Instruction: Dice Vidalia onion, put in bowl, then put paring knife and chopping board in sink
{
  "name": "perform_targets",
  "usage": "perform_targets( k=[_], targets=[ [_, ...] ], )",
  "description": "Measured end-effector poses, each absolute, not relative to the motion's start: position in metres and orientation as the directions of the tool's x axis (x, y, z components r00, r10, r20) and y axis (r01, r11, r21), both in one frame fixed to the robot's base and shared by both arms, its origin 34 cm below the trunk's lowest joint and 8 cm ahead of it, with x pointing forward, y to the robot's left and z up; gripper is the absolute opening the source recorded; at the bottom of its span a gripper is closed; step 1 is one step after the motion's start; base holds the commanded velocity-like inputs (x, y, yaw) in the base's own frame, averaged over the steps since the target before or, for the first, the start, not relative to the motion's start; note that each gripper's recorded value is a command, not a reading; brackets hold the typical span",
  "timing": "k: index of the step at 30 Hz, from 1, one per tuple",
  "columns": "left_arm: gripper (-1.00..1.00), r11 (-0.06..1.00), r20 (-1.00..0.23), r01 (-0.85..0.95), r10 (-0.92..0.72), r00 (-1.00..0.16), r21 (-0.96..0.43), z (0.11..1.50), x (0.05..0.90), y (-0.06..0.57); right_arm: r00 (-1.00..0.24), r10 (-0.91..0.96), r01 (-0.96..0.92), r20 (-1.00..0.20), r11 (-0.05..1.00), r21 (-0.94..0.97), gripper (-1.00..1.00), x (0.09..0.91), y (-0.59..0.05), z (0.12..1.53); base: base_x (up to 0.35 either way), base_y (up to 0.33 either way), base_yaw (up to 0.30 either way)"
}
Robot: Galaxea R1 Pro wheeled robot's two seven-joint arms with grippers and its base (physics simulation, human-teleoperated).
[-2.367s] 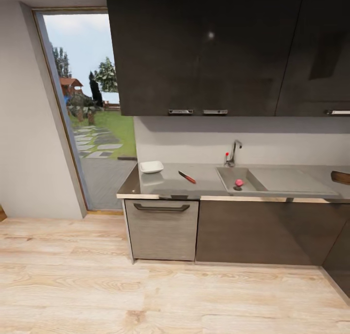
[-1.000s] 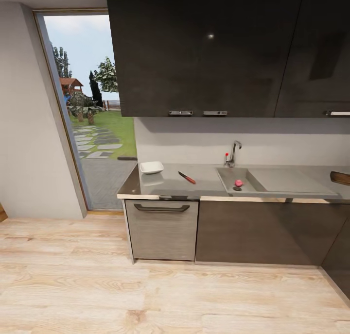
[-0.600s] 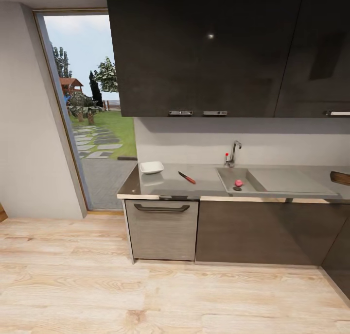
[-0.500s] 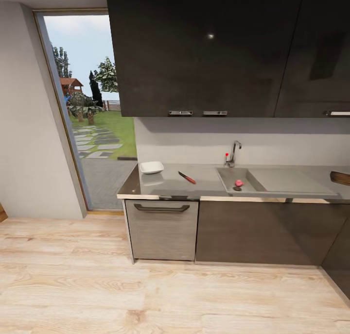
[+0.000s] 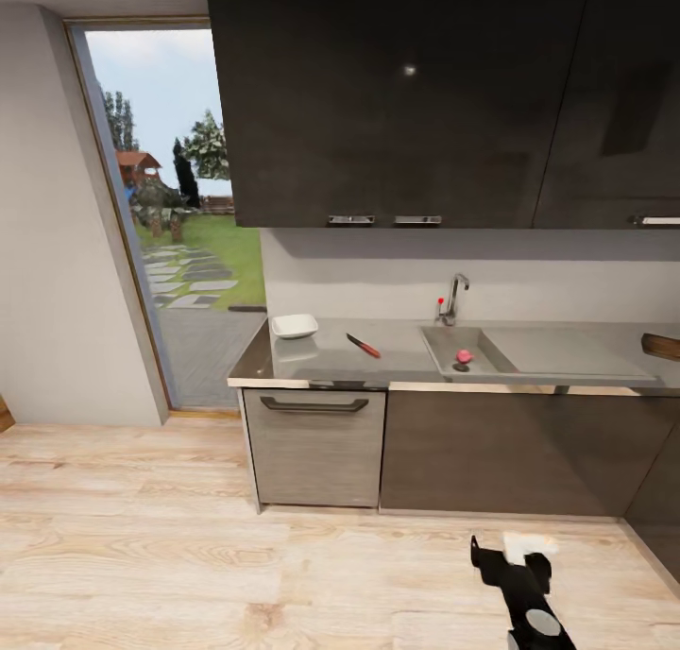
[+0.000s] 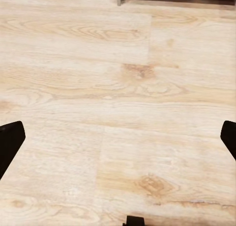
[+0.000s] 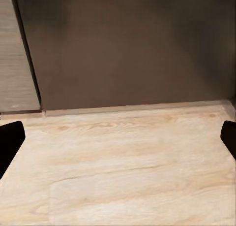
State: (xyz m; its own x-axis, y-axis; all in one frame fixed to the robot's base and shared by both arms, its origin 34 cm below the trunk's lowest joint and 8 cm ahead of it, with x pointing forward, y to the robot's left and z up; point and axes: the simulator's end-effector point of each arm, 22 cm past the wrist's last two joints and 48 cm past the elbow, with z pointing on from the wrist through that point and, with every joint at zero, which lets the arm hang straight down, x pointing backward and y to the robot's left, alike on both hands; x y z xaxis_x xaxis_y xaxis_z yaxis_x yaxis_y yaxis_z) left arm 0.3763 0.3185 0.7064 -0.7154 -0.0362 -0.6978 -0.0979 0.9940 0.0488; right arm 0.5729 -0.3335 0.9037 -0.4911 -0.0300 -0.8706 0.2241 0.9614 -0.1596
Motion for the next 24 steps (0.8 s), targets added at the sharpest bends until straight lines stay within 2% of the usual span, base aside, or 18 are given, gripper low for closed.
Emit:
perform_targets(
  k=[15,19,24],
  targets=[
    [1.0,0.994,-0.698,-0.097,-0.036,-0.715,0.048,0.706,0.376,0.318,-0.403,0.024,0.295,-0.915,0.95,-0.106,1.0,0.797,-0.301,1.175,0.0,0.0,0.0],
    [1.0,0.994,-0.698,-0.097,-0.036,-0.715,0.048,0.706,0.376,0.318,-0.453,0.017,0.28,-0.891,0.952,-0.124,1.0,0.832,-0.294,1.203,0.056,0.0,0.0],
    [1.0,0.994,-0.698,-0.097,-0.036,-0.715,0.048,0.706,0.376,0.317,-0.462,0.015,0.254,-0.887,0.96,-0.116,1.0,0.844,-0.275,1.213,0.231,0.015,0.0]
  ],
)
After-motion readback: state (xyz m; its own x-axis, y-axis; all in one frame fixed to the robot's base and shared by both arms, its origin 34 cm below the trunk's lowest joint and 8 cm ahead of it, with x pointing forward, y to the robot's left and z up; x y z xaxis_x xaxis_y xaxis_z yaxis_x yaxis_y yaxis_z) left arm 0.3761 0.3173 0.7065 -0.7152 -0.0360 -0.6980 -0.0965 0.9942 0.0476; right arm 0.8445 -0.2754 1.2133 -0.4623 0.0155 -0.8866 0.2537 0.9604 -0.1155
